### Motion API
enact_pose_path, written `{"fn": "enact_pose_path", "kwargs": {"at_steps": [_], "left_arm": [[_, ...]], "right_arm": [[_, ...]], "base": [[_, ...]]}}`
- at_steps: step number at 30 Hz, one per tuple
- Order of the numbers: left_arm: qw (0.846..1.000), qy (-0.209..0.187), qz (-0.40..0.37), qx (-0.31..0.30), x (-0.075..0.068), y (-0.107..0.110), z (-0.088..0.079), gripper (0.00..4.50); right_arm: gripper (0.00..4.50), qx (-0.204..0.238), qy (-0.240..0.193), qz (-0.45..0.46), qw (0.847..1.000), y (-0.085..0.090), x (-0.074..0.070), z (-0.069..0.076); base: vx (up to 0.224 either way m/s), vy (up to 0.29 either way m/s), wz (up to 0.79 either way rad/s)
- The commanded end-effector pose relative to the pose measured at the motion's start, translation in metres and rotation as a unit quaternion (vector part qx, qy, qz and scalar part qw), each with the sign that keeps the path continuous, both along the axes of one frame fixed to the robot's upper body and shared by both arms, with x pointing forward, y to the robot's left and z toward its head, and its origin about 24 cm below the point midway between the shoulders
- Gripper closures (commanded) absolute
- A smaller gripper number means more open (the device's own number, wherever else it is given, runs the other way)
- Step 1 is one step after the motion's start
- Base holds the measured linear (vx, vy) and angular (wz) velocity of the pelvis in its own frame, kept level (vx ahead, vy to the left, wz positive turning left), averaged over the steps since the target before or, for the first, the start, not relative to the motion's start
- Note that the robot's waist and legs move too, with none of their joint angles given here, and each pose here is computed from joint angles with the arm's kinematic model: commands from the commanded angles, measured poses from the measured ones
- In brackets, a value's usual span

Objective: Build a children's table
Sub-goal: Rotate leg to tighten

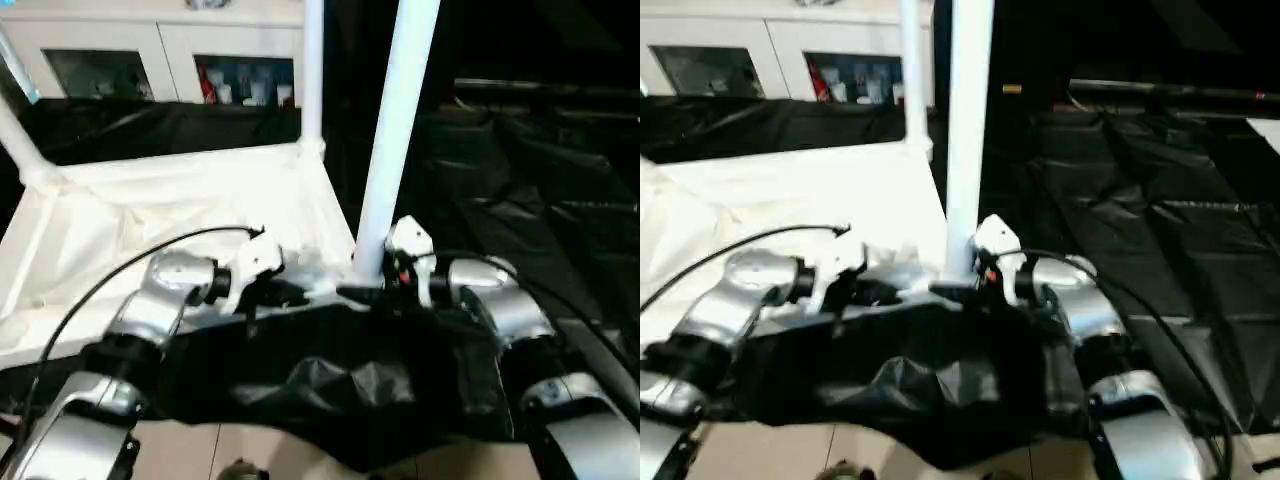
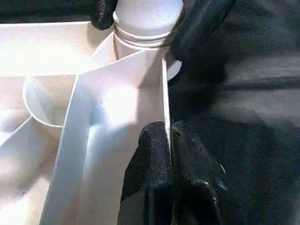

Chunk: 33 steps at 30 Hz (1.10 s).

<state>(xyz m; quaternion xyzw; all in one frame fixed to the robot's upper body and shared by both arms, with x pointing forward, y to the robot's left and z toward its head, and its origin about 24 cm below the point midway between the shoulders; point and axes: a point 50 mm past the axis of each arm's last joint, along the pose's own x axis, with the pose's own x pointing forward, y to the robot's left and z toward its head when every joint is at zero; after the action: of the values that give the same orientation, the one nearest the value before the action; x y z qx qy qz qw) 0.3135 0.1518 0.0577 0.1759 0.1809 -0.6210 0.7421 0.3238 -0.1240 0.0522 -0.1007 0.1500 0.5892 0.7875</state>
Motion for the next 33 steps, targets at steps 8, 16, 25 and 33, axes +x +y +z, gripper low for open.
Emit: {"fn": "enact_pose_path", "kwargs": {"at_steps": [8, 16, 25, 33], "left_arm": [[0.998, -0.011, -0.064, -0.026, -0.006, -0.007, 0.014, 4.5], [0.998, -0.008, -0.048, -0.03, -0.004, -0.007, 0.012, 4.5], [0.989, -0.043, 0.134, -0.041, 0.033, -0.03, 0.017, 4.5], [0.978, -0.071, 0.186, -0.066, 0.046, -0.067, 0.023, 4.5]], "right_arm": [[1.62, 0.018, 0.017, 0.06, 0.998, 0.006, -0.009, 0.005], [1.91, 0.033, 0.03, 0.057, 0.997, 0.012, -0.012, 0.002], [1.91, 0.055, 0.03, -0.196, 0.979, 0.039, 0.014, -0.015], [1.91, 0.068, 0.012, -0.311, 0.948, 0.08, 0.023, -0.014]], "base": [[0.0, 0.0, 0.0], [0.0, 0.0, 0.0], [0.0, 0.0, 0.0], [0.0, 0.0, 0.0]]}}
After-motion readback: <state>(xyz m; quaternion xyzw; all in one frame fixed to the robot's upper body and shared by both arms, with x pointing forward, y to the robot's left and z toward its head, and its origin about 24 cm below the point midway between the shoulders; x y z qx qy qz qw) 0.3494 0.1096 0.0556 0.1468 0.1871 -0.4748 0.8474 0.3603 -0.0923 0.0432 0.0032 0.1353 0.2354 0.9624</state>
